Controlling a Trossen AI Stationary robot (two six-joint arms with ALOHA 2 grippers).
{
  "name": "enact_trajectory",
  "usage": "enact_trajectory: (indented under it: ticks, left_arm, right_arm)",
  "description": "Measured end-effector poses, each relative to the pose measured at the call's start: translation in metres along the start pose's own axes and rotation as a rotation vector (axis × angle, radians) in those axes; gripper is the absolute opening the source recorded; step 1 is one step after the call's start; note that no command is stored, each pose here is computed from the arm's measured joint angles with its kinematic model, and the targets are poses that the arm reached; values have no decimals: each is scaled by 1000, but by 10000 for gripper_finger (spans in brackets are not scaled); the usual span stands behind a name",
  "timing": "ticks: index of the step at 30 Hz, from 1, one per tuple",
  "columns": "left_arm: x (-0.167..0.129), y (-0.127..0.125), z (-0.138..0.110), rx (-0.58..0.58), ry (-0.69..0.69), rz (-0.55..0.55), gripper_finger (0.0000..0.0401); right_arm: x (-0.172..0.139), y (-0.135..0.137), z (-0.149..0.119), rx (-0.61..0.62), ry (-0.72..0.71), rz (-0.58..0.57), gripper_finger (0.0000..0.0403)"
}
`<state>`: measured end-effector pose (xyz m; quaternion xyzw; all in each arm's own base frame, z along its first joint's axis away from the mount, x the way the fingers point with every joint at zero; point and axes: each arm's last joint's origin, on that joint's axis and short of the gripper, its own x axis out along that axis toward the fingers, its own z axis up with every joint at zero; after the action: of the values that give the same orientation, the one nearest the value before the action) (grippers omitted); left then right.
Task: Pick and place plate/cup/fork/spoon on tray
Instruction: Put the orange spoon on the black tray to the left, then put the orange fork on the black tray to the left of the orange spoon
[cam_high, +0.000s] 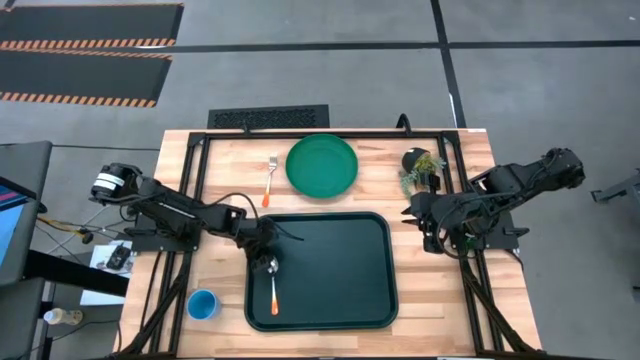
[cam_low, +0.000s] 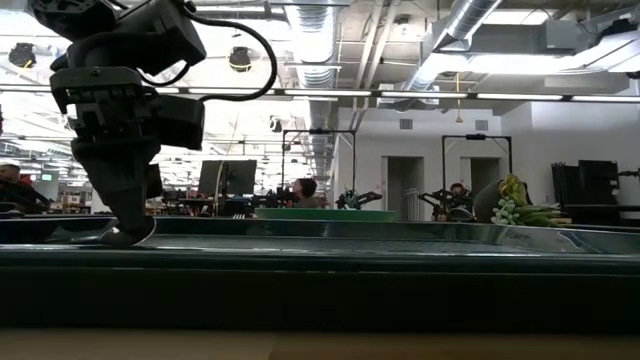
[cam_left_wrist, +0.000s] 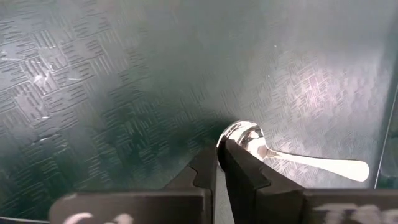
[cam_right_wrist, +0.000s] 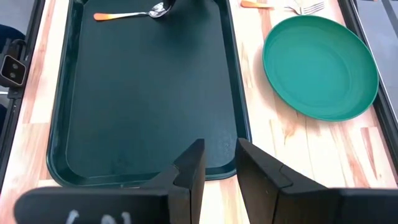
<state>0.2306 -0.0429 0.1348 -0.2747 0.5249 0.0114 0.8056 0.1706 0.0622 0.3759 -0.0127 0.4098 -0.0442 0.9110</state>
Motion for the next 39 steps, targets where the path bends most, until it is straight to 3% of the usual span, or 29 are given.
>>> enact_trajectory:
  ticks: [8, 21, 30, 34, 39]
  left_arm:
    - [0, 0, 0, 14, -1, 2, 15]
    - [0, 0, 0, 7, -5, 13, 89]
    - [-12, -15, 19, 59, -42, 40, 108]
    - [-21, -19, 30, 40, -104, 156, 108]
    - [-52, -10, 47, -155, -338, 377, 108]
  right_arm:
    - [0, 0, 0, 0, 0, 0, 113]
    - [0, 0, 0, 0, 0, 0, 113]
    - [0, 0, 0, -2, 0, 0, 113]
    - [0, 0, 0, -2, -6, -17, 113]
    - [4, -5, -1, 81, -36, -135, 113]
